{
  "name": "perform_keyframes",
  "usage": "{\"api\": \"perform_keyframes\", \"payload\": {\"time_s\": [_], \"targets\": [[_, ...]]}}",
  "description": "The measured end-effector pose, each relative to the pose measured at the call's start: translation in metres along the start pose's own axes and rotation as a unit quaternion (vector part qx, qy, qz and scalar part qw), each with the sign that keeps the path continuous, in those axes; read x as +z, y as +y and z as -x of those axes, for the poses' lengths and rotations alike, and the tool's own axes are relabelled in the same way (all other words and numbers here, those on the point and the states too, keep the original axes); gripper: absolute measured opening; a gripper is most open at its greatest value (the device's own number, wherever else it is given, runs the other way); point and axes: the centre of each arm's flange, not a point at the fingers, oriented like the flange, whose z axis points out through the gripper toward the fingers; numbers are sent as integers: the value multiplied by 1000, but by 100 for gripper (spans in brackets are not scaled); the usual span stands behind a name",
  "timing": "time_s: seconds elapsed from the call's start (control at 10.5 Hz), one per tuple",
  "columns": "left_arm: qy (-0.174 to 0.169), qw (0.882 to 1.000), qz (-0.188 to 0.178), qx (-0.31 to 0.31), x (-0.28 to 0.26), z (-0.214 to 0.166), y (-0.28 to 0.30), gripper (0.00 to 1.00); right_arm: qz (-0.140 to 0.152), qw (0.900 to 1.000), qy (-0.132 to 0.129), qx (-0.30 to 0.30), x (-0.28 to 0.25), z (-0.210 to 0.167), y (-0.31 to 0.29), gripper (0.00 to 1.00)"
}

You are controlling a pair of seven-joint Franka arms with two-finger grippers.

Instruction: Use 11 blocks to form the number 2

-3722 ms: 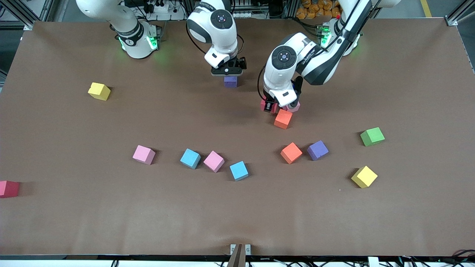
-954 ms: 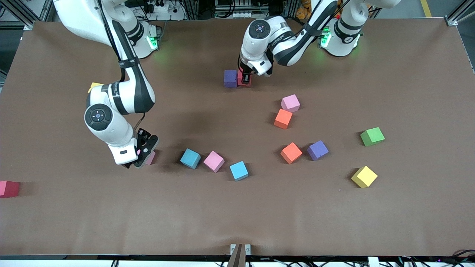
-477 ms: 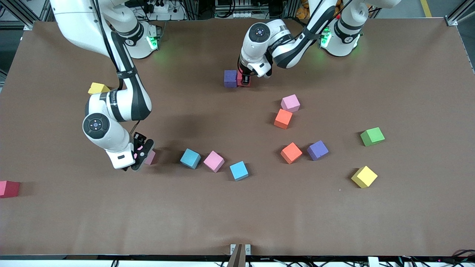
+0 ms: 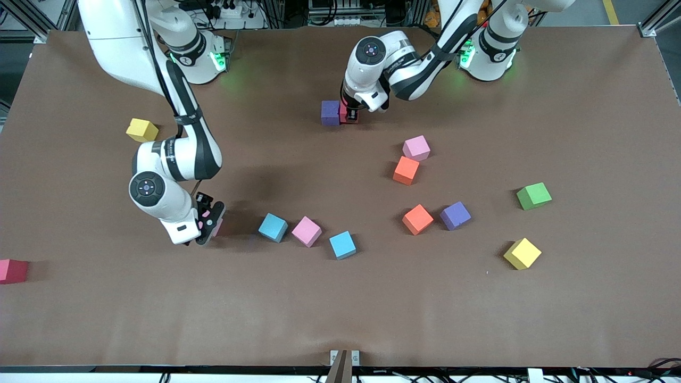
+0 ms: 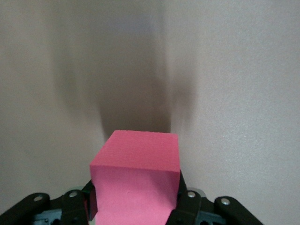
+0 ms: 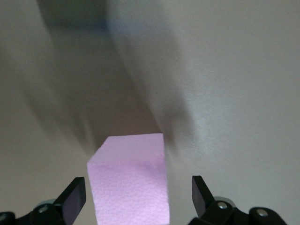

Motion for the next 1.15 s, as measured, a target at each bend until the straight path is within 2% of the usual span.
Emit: {"api": "perform_keyframes", "payload": {"time_s": [0.48, 0.76, 1.15], "targets": [[0, 1000, -10, -5, 9, 5, -4, 60, -7, 1000, 7, -7, 4, 2, -1, 100], [2, 1000, -20, -5, 19, 7, -5, 60, 0, 1000, 8, -3, 13, 7, 3, 100], [-1, 1000, -14, -22, 18, 4, 16, 60, -5, 1000, 12, 3, 18, 6, 2, 99]]}}
